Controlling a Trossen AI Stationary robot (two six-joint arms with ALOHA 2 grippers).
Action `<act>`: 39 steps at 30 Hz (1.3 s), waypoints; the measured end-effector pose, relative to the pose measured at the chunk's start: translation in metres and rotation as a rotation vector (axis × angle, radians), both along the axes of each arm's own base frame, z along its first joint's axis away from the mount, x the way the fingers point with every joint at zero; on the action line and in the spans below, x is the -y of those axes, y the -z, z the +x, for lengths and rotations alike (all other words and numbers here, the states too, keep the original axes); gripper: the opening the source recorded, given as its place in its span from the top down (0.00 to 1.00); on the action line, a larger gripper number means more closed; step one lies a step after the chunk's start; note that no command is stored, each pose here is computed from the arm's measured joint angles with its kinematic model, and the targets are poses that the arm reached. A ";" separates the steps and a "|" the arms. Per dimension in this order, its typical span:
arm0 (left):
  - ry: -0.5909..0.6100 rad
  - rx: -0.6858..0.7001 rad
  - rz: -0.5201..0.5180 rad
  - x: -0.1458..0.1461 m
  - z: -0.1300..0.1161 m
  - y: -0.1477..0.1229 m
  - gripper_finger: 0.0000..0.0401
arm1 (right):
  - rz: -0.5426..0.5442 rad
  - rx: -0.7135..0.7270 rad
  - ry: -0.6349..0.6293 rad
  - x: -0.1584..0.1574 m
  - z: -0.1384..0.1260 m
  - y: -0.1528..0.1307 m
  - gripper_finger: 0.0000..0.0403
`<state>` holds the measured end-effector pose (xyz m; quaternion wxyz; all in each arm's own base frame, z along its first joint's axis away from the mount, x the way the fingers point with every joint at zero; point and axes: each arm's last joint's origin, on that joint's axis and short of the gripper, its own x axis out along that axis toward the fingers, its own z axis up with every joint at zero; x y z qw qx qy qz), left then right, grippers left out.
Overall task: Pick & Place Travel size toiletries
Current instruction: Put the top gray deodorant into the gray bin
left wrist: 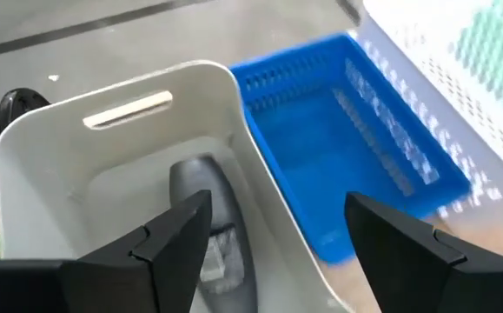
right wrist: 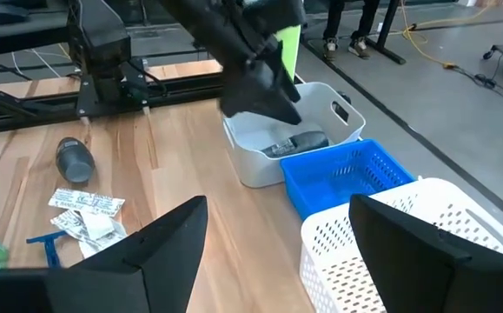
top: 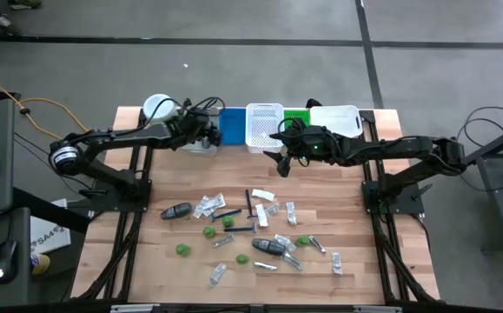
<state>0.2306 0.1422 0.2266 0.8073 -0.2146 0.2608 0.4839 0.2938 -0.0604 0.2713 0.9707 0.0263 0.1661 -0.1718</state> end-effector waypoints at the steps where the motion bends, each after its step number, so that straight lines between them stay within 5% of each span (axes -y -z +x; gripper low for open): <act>1: 0.013 -0.023 -0.010 0.005 0.003 -0.004 0.34 | 0.006 0.000 0.002 0.000 0.000 0.000 0.32; 7: 0.128 -0.225 -0.086 0.048 0.010 -0.015 0.34 | 0.017 -0.031 0.003 0.000 -0.001 0.003 0.32; 15: 0.248 -0.384 -0.241 0.113 -0.021 -0.026 0.34 | 0.054 -0.091 -0.055 -0.002 -0.003 0.009 0.32; 26: 0.744 -0.568 -0.294 0.180 -0.045 -0.031 0.34 | 0.068 -0.115 -0.083 -0.005 -0.004 0.012 0.32; 35: 0.729 -0.690 -0.311 0.197 -0.058 0.001 0.26 | 0.075 -0.122 -0.104 -0.006 -0.004 0.012 0.32; 39: 0.671 -0.761 -0.402 0.196 -0.070 0.021 0.18 | 0.075 -0.130 -0.105 -0.006 -0.004 0.013 0.32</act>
